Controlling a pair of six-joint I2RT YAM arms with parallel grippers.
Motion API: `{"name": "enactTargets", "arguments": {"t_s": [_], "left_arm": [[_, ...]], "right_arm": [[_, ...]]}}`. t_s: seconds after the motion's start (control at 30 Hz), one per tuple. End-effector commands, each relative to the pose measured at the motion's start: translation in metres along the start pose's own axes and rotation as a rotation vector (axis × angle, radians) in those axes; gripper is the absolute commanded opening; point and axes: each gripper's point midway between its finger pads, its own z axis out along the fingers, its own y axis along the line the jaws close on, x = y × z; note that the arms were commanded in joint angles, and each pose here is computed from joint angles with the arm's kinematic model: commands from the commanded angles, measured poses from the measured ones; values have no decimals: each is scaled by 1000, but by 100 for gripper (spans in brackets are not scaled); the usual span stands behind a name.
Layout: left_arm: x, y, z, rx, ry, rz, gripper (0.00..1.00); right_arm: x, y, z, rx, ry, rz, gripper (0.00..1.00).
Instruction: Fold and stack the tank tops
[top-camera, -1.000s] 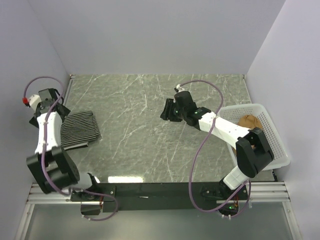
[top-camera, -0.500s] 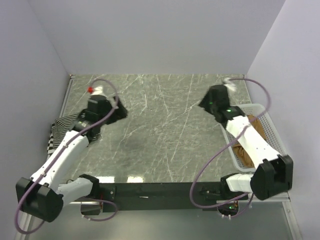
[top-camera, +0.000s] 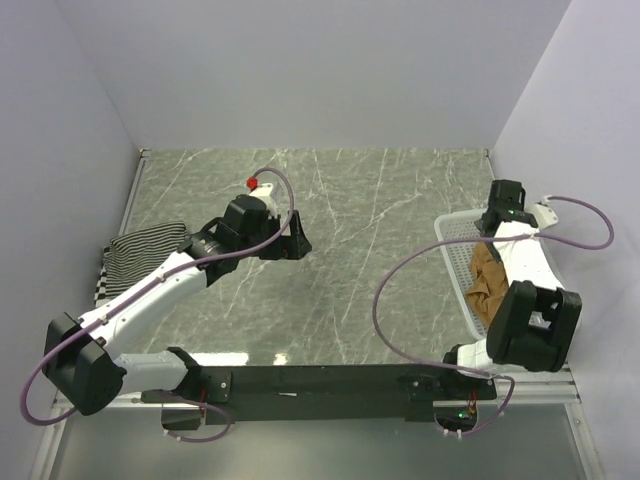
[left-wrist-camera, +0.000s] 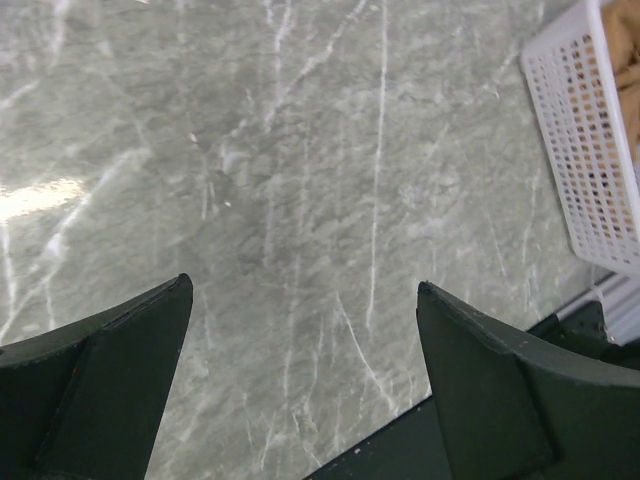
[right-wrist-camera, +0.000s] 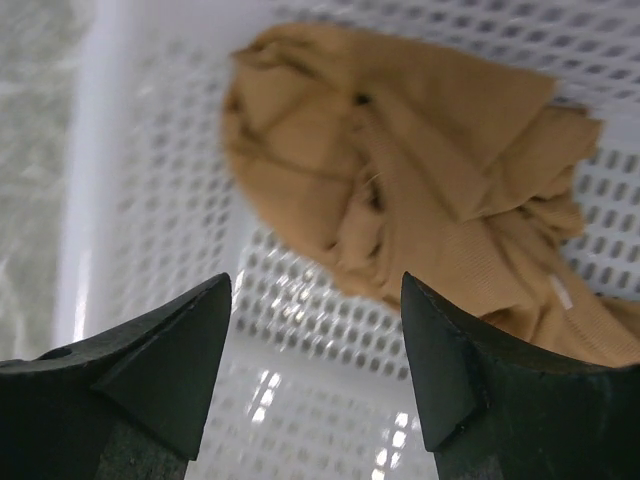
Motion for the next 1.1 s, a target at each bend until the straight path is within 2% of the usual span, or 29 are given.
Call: {"name": "enactTargets", "arguments": {"t_s": [0.0,0.3,0.43,0.5,0.53,0.6,0.63,0.67,0.77,0.87,1.07], "left_arm": [[-16,-29,-7,111,-34,27,99],[-19,-30,2,91,-26,12,99],[-21,-29,7,75,-23,2,99],[-22,-27,8,61,-27,0,99],[-22,-27,9,55,-29,0,99],[-25,-26,9,47,-37,1,98],[-25,-26,8,49,-40,0,96],[-26,-27,8,51,-43,1,94],[-34,-31,4,64,-67,4,88],[-43,-37,-1,79,-94,3,85],[-63,-45,-16,92,-160,-6,83]], "right_arm": [[-11,-24,25,110,-33,86,75],[17,-44,73,164,64,90,77],[29,-39,81,139,102,102,72],[29,-34,80,120,112,98,61],[28,-33,78,108,112,93,41],[19,-29,68,75,91,95,9],[14,-28,62,61,80,98,0],[10,-25,56,37,72,96,0],[-19,-16,20,-57,-4,98,0],[-55,5,-40,-234,-101,105,0],[-112,54,-228,-738,-327,63,0]]}}
